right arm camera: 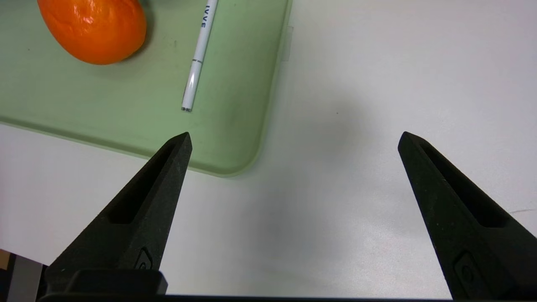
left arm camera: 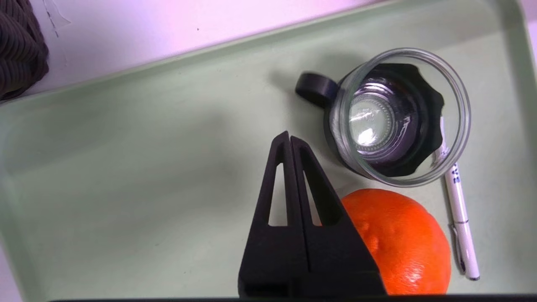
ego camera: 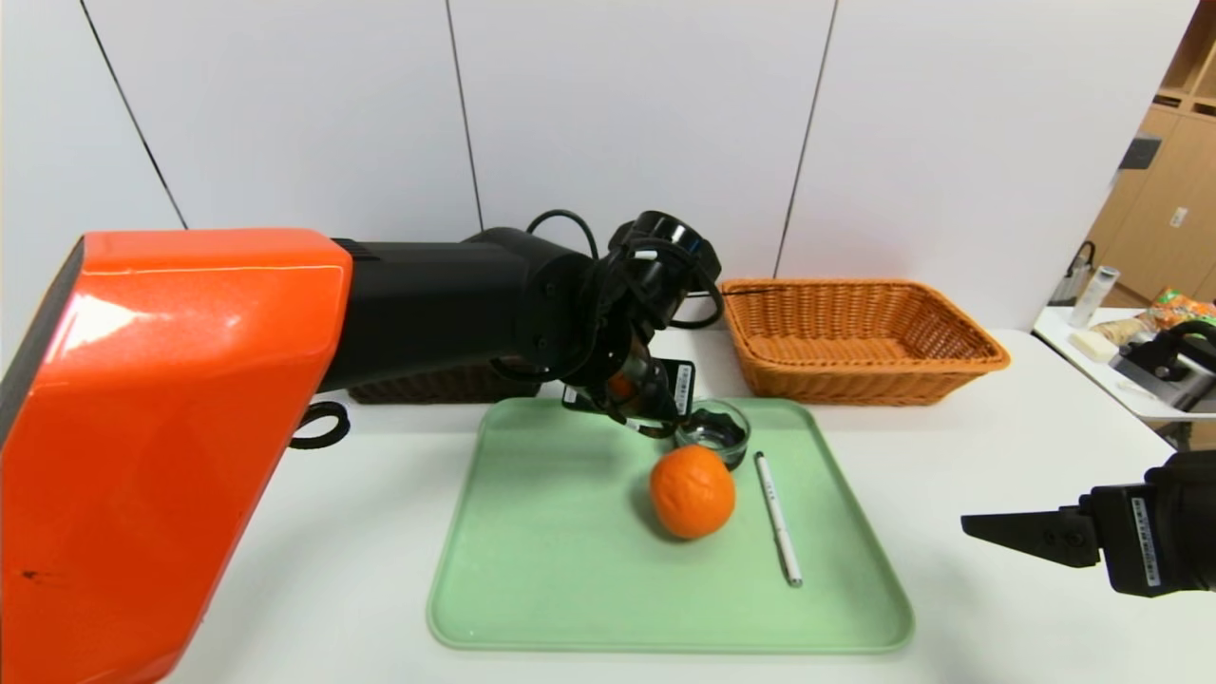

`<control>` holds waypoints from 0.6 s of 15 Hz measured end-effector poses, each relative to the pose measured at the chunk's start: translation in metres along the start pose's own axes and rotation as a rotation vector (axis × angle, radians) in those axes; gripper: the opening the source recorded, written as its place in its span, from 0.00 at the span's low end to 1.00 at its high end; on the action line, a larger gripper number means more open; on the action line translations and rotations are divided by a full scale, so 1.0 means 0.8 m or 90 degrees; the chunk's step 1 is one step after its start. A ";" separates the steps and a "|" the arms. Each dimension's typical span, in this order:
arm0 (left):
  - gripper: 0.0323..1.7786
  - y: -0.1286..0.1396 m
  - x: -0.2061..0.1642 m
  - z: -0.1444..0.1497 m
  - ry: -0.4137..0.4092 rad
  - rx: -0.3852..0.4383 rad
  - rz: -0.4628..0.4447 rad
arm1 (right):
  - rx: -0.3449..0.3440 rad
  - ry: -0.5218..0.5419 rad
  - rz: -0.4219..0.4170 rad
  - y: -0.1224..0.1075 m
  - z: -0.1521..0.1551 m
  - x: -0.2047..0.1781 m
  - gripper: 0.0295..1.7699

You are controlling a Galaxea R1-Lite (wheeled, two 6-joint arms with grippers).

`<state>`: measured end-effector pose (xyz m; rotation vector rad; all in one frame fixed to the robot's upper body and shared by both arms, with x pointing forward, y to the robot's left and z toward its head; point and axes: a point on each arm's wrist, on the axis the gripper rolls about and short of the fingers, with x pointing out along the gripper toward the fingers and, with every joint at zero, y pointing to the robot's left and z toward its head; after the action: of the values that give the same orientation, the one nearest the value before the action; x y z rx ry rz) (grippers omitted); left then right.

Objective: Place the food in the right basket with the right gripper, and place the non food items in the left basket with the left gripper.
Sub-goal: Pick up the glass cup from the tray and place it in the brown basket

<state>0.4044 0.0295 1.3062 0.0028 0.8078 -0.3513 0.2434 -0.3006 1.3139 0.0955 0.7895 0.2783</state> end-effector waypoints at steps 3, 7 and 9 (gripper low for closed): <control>0.01 0.001 -0.004 0.000 0.002 0.006 0.001 | 0.001 0.000 0.000 0.000 0.000 0.000 0.96; 0.29 0.001 -0.007 0.002 -0.002 0.015 0.000 | 0.002 -0.002 -0.001 0.000 0.000 -0.001 0.96; 0.45 0.001 -0.008 0.002 -0.005 0.015 -0.001 | 0.001 -0.002 0.000 0.000 0.000 -0.001 0.96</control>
<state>0.4019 0.0320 1.3120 0.0226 0.7966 -0.3614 0.2427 -0.3008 1.3143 0.0978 0.7866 0.2768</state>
